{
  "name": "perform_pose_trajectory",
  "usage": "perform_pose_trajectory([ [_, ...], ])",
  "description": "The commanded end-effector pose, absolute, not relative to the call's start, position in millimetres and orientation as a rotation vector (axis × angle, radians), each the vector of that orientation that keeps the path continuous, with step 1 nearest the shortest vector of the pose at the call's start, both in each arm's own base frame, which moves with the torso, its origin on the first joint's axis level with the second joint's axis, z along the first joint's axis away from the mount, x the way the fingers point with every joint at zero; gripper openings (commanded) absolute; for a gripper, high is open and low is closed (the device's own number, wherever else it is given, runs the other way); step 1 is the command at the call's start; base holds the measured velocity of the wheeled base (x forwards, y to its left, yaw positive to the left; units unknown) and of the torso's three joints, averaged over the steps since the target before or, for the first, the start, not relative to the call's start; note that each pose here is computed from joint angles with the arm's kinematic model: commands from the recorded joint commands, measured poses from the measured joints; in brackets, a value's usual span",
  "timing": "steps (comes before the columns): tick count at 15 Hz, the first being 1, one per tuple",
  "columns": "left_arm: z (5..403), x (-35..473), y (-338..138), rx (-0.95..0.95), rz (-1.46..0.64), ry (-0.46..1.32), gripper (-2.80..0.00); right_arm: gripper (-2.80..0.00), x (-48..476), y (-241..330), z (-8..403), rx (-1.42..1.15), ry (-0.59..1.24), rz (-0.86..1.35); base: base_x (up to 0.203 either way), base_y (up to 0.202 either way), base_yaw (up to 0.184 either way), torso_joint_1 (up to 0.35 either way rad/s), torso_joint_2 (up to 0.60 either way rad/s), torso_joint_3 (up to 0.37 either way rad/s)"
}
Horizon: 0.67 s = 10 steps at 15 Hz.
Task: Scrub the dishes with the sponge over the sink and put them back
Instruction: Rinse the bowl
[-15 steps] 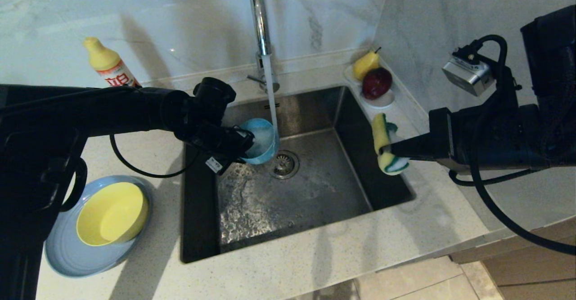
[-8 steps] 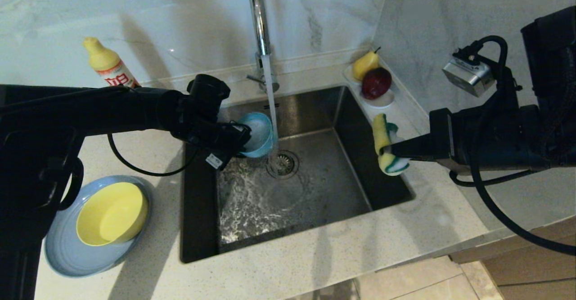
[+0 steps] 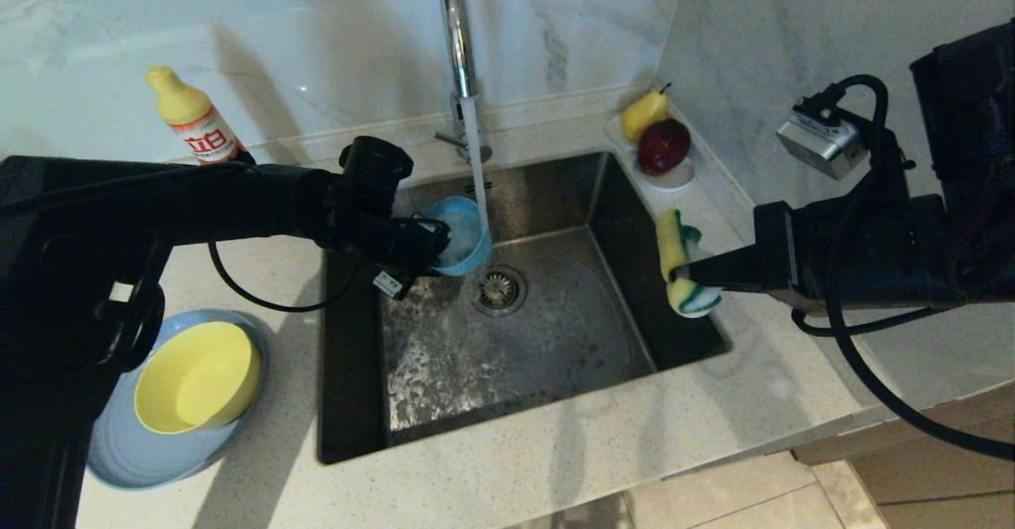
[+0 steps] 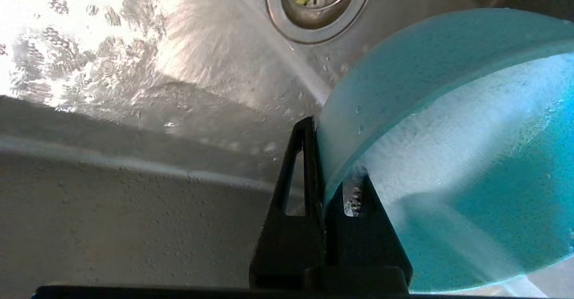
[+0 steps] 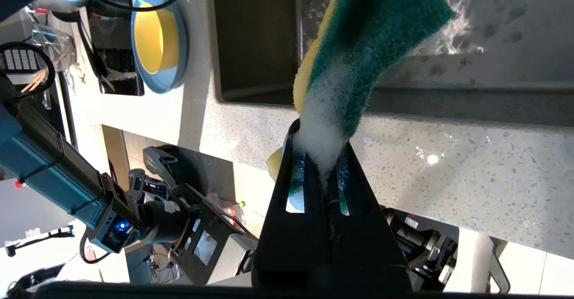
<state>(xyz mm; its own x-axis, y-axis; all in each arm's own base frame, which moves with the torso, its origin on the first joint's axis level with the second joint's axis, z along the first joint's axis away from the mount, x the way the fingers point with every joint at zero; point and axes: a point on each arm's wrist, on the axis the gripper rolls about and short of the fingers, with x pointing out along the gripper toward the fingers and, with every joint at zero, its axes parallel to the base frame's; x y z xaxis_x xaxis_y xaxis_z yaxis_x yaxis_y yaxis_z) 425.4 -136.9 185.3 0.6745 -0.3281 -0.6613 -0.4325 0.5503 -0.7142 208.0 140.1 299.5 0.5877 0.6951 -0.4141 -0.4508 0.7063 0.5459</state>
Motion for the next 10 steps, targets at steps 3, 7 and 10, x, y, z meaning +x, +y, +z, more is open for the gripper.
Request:
perform_pose_trajectory([
  [3,182.3,424.4,-142.0,-1.021,0.079,0.88,-2.8,-2.8,208.2,140.5,298.4,0.411,0.661,0.691,0.0,0.0,0.0,0.0,0.0,0.0],
  [7,185.4,421.5,-132.9,-0.883,0.189,0.777,-2.8,-2.8,210.2,139.0,297.4,0.413,0.662,0.681,0.0,0.0,0.0,0.0,0.0,0.0],
  [10,215.3,407.9,-121.8,-0.709,0.266,0.613,-2.8,-2.8,211.1,140.0,295.4,0.413,0.672,0.68,0.0,0.0,0.0,0.0,0.0,0.0],
])
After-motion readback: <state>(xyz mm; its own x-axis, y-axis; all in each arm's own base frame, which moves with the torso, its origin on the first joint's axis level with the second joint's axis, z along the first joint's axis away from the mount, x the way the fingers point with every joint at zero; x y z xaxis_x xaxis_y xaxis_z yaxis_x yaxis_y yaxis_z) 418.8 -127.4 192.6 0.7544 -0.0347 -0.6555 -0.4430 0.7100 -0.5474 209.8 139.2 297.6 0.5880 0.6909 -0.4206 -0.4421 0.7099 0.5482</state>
